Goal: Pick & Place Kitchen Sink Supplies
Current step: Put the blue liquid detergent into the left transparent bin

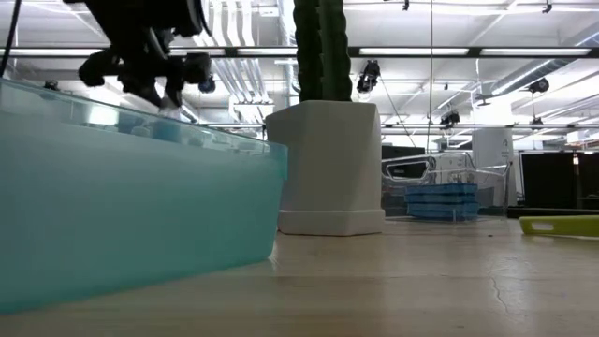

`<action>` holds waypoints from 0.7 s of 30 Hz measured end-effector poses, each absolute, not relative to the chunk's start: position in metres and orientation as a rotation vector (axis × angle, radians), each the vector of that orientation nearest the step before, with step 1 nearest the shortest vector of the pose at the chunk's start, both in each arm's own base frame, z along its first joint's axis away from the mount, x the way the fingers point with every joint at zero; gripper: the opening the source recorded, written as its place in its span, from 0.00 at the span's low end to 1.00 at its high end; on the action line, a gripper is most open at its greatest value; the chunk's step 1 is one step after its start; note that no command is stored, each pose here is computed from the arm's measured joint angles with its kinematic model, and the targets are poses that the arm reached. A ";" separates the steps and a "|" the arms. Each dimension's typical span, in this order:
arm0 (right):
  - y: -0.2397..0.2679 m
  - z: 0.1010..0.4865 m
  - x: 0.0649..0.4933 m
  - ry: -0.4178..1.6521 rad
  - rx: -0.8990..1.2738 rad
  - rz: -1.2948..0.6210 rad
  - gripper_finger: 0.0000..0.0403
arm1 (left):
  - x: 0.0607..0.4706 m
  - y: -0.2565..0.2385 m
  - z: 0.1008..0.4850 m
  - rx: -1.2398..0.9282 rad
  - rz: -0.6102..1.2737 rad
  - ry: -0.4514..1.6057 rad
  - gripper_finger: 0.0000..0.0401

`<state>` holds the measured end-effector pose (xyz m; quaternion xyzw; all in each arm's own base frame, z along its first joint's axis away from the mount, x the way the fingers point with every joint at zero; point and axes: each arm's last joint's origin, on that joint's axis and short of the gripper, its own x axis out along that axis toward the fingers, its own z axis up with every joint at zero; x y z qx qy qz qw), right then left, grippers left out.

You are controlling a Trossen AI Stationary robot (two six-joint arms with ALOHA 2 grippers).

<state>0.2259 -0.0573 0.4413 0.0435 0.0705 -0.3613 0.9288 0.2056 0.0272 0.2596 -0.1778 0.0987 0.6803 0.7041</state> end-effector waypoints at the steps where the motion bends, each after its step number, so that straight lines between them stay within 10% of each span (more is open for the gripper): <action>1: -0.057 0.441 0.226 0.145 0.089 -0.740 0.91 | 0.205 0.028 0.256 -0.394 1.522 0.217 0.32; 21: -0.058 0.440 0.227 0.139 0.111 -0.743 0.91 | 0.200 0.040 0.204 -0.395 1.543 0.197 0.35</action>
